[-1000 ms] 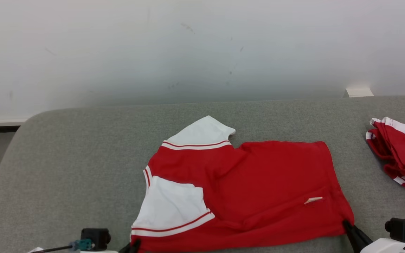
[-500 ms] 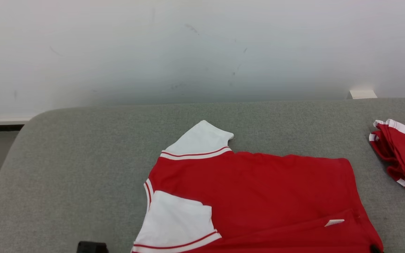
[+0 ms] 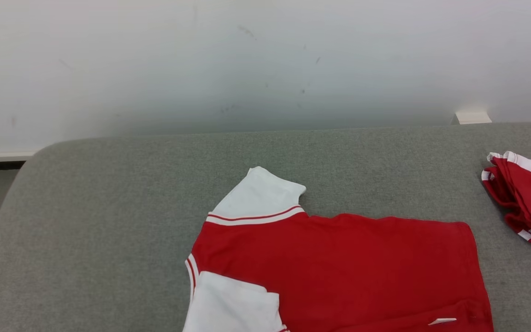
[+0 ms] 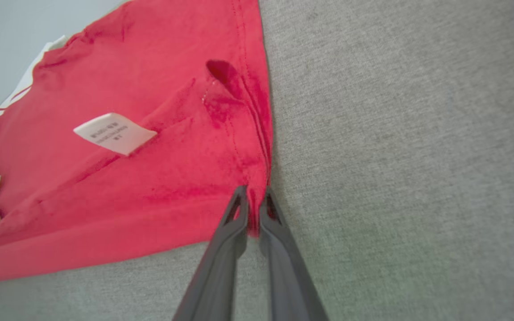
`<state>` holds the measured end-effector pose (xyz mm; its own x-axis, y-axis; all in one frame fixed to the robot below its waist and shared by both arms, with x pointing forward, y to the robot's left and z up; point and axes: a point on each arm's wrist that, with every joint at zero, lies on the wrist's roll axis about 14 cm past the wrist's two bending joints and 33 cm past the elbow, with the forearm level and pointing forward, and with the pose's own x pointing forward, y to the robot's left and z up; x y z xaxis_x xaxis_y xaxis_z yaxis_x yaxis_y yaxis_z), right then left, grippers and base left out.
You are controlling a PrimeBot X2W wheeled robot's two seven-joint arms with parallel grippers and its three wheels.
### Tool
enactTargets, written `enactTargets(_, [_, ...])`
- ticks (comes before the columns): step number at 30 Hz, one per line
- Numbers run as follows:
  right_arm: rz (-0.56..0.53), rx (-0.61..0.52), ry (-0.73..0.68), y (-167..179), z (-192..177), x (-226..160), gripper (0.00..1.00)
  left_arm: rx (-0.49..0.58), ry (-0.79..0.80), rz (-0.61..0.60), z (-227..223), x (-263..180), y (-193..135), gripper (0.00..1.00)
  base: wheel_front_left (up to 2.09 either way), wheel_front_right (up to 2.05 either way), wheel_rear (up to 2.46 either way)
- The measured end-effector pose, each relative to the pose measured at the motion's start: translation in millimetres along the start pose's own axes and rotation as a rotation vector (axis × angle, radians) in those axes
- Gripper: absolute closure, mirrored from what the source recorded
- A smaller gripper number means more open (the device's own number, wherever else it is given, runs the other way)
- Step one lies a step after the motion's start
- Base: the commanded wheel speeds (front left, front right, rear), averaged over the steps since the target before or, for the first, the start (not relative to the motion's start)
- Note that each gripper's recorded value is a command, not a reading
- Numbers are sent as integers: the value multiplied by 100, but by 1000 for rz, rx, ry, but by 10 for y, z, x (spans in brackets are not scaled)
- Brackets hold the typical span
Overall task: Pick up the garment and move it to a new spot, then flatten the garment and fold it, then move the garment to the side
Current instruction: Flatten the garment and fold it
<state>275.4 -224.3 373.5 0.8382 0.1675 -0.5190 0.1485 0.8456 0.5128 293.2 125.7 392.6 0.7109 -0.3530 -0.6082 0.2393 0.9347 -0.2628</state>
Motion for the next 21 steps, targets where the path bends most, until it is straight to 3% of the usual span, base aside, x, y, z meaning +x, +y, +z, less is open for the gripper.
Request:
enactTargets(1, [-1, -2, -1, 3, 6, 1, 0, 0, 1, 0, -1, -1, -3, 92, 0, 0, 0])
enactTargets(2, [0, 1, -5, 8, 18, 3, 0, 2, 0, 1, 1, -2, -2, 56, 0, 0, 0])
enactTargets(3, [1, -1, -5, 14, 31, 3, 0, 3, -3, 0, 10, -6, -4, 0, 0, 0, 0])
enactTargets(12, [18, -57, -122, 84, 391, -45, 0, 51, -95, -17, 373, -92, -16, 0, 0, 0, 0])
enactTargets(21, [45, -113, -278, 330, 971, 108, 0, 222, -251, -67, 1360, 30, -25, 0, 0, 0, 0])
